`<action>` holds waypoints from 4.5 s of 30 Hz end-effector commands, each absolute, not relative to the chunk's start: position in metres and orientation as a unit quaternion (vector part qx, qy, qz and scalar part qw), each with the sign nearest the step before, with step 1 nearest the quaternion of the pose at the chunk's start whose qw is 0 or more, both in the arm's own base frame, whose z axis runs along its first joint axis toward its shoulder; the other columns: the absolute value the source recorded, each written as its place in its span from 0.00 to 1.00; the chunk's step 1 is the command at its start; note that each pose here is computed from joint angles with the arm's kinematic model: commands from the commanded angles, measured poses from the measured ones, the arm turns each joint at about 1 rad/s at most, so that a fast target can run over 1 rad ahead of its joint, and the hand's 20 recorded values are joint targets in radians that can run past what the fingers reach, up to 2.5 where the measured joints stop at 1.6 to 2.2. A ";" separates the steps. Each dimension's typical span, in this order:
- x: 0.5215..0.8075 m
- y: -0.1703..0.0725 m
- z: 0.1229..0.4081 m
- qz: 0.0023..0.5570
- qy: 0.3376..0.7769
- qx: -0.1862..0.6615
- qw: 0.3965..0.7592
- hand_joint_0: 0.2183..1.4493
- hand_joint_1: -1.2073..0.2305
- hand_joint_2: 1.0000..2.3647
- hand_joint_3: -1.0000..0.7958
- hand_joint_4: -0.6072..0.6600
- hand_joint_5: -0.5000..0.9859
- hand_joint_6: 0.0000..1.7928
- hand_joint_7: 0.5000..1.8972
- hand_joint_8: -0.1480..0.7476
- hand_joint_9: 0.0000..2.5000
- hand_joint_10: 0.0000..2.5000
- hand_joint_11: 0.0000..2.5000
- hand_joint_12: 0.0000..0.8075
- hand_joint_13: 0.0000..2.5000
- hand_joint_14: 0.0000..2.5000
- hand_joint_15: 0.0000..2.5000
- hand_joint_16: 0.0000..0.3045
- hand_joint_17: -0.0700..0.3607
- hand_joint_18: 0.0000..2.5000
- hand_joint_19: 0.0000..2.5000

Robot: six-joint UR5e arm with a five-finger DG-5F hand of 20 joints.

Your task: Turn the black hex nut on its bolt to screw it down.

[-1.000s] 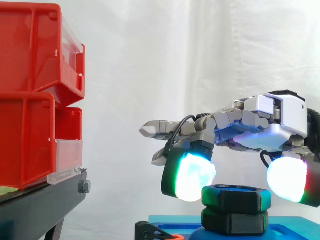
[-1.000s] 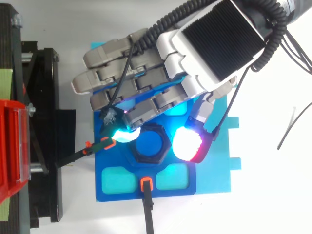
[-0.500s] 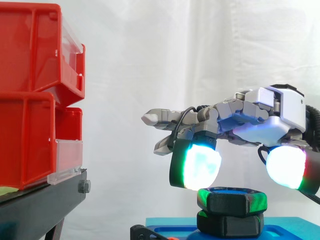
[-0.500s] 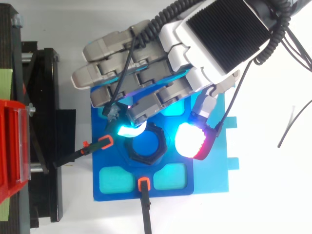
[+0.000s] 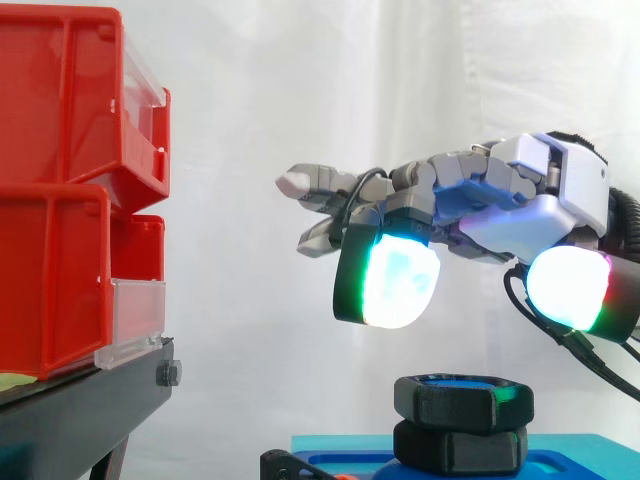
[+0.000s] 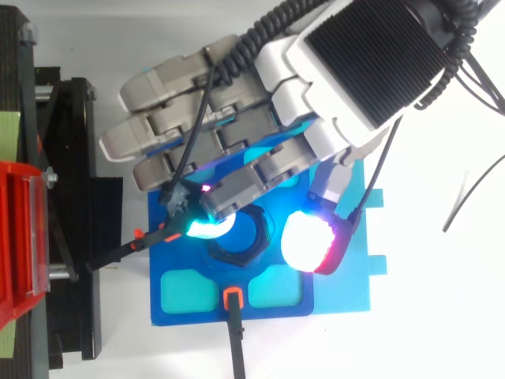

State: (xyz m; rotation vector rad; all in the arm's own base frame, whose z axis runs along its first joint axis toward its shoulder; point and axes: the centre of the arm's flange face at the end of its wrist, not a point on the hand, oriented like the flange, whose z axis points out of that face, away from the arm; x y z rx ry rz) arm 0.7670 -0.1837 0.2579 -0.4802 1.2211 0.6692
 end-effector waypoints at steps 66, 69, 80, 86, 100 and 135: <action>0.764 -0.154 0.223 0.293 0.569 -0.196 0.742 0.23 0.52 0.00 0.28 0.68 0.26 0.33 0.40 0.52 0.19 0.00 0.08 0.44 0.06 0.00 0.00 0.15 0.40 0.00 0.05; 0.763 -0.156 0.222 0.294 0.570 -0.198 0.741 0.23 0.52 0.00 0.28 0.68 0.26 0.33 0.40 0.52 0.19 0.00 0.08 0.44 0.06 0.00 0.00 0.15 0.40 0.00 0.05; 0.762 -0.164 0.225 0.290 0.563 -0.203 0.747 0.22 0.52 0.00 0.28 0.67 0.26 0.33 0.39 0.52 0.19 0.00 0.08 0.45 0.06 0.00 0.00 0.15 0.41 0.00 0.05; 0.759 -0.170 0.224 0.289 0.562 -0.206 0.747 0.22 0.52 0.00 0.28 0.68 0.26 0.33 0.39 0.52 0.19 0.00 0.08 0.45 0.06 0.00 0.00 0.15 0.41 0.00 0.05; 0.757 -0.180 0.226 0.289 0.559 -0.209 0.749 0.22 0.52 0.00 0.28 0.68 0.26 0.32 0.42 0.52 0.19 0.00 0.08 0.45 0.06 0.00 0.00 0.16 0.41 0.00 0.05; 0.780 -0.090 0.224 0.315 0.563 -0.184 0.742 0.19 0.53 0.00 0.28 0.68 0.24 0.28 0.25 0.52 0.18 0.00 0.06 0.47 0.06 0.00 0.00 0.19 0.46 0.02 0.04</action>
